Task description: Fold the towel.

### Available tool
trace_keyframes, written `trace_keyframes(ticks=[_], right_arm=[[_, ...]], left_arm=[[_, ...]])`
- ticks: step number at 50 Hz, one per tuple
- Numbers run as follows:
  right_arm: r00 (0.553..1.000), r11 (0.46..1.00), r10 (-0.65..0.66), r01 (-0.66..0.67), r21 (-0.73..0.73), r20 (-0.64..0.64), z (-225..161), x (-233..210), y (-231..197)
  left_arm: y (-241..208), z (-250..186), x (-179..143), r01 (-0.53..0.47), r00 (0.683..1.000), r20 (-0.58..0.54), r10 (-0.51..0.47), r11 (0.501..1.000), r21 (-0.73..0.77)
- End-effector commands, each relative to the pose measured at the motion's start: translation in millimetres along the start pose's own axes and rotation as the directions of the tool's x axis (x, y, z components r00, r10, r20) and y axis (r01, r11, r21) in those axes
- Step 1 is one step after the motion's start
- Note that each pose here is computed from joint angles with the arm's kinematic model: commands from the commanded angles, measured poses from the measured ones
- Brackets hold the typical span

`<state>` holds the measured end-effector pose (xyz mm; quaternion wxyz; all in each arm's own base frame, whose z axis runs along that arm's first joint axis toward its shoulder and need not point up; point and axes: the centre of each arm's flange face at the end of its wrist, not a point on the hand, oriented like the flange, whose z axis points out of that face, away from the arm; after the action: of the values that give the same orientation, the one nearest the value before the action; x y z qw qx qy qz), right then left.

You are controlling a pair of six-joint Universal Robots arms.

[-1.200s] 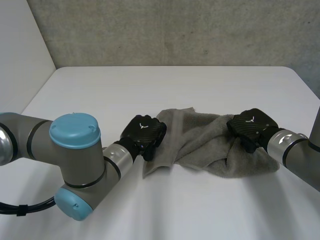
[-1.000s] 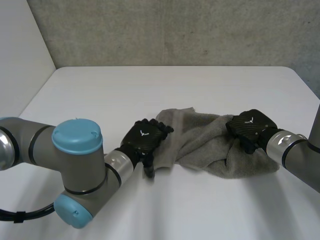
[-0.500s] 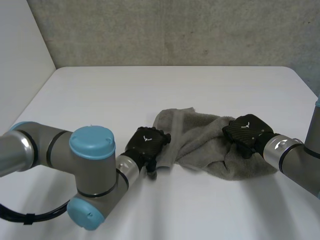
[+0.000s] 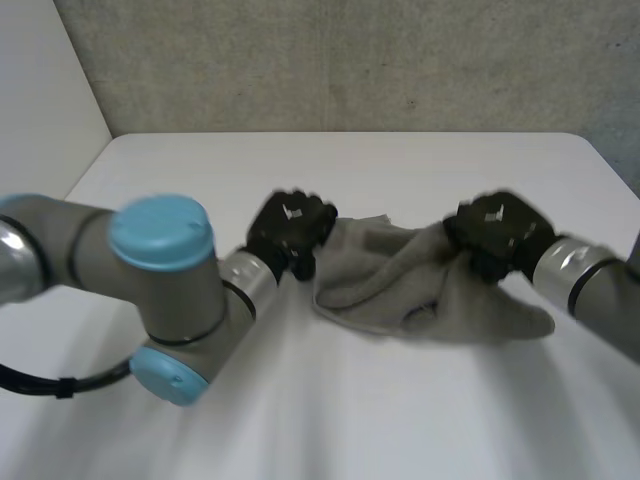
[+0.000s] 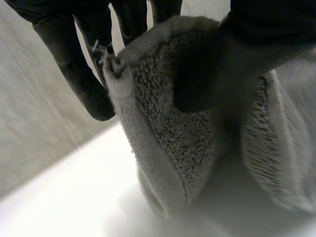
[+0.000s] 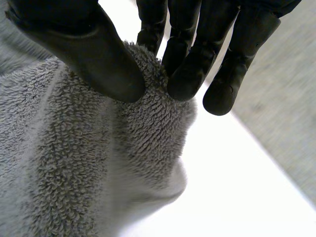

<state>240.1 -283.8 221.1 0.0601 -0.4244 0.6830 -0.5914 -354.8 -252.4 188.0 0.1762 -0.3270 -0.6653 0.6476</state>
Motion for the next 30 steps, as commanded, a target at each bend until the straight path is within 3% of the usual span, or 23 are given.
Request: trace_keyframes(ticks=[1, 3, 6, 11, 17, 22, 28, 30], right_arm=[[0.997, 0.98, 0.073, -0.075, 0.184, 0.021, -29, 30, -81], [0.992, 0.961, 0.094, -0.111, 0.252, 0.081, -46, 37, -116], [0.982, 0.952, 0.122, -0.157, 0.263, 0.143, -60, 39, -135], [0.965, 0.962, 0.171, -0.208, 0.179, 0.199, -48, 38, -123], [0.943, 0.978, 0.193, -0.207, 0.023, 0.271, -25, 22, -89], [0.912, 0.981, 0.109, -0.035, -0.191, 0.396, 10, -20, -35], [0.928, 0.979, 0.019, 0.058, -0.196, 0.371, 44, -37, -17], [0.952, 0.988, -0.08, 0.115, -0.101, 0.294, 67, -37, -18]], left_arm=[[-102, -38, -38, 0.01, 0.995, 0.093, -0.034, 0.969, 0.247], [-123, -49, -43, 0.027, 0.993, 0.1, -0.061, 0.952, 0.305], [-153, -68, -52, 0.068, 0.988, 0.101, -0.117, 0.917, 0.394], [-160, -78, -72, 0.12, 0.974, 0.127, -0.189, 0.9, 0.419], [-120, -75, -82, 0.171, 0.96, 0.167, -0.227, 0.941, 0.293], [-61, -59, -73, 0.222, 0.956, 0.171, -0.239, 0.968, 0.115], [-7, -37, -71, 0.265, 0.948, 0.19, -0.254, 0.964, -0.032], [-2, -31, -73, 0.265, 0.948, 0.195, -0.253, 0.963, -0.038]])
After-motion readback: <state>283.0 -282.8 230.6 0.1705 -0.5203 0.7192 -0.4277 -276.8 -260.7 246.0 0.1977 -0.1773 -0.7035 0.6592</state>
